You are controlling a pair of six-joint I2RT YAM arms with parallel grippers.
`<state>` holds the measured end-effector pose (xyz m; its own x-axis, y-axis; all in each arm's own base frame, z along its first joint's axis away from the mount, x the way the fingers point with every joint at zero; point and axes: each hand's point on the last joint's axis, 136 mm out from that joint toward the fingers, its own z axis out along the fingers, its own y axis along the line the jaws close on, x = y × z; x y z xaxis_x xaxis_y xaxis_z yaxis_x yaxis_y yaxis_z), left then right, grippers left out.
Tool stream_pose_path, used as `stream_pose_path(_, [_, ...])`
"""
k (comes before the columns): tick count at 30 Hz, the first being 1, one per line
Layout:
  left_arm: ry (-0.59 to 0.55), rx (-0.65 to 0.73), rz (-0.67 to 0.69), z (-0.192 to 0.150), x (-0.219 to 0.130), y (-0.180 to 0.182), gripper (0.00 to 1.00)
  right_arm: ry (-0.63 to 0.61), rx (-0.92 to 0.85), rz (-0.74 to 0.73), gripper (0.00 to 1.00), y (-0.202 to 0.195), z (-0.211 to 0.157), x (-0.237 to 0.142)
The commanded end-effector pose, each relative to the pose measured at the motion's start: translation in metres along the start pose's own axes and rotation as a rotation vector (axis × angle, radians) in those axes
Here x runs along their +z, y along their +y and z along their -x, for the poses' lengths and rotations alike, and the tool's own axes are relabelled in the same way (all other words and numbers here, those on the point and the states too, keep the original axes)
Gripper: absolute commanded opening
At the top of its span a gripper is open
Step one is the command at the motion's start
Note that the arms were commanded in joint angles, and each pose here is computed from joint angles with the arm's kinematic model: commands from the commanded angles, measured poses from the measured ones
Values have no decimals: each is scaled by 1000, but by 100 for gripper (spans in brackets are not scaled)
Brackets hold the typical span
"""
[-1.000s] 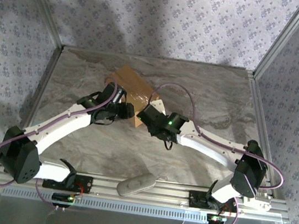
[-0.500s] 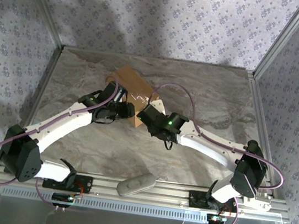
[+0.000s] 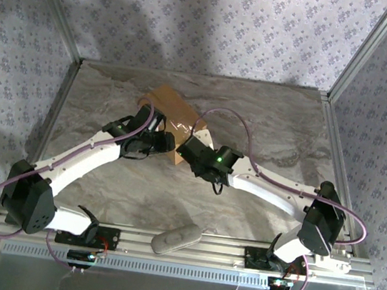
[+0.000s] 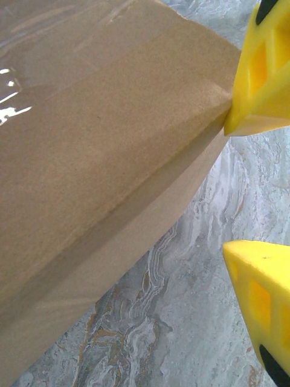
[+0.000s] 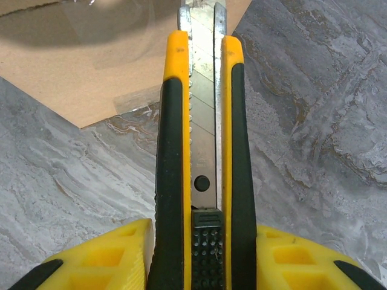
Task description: Unpack the express box
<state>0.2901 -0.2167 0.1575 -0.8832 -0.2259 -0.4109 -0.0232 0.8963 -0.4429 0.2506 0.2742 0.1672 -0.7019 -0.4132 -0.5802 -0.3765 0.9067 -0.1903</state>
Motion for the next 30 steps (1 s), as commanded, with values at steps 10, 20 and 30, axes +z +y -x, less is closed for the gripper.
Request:
stream_pose_path(10, [-90,41,-196,28,2,-61,51,5,-230,384,0,102,-10,-37])
stream_pose_path(20, [-92,40,-201,30,3,-63,51,-1,-239,400,0,108,-10,-41])
stream_pose_path(30, [-96,41,-204,32,2,-66,51,-8,-258,411,0,113,-11,-44])
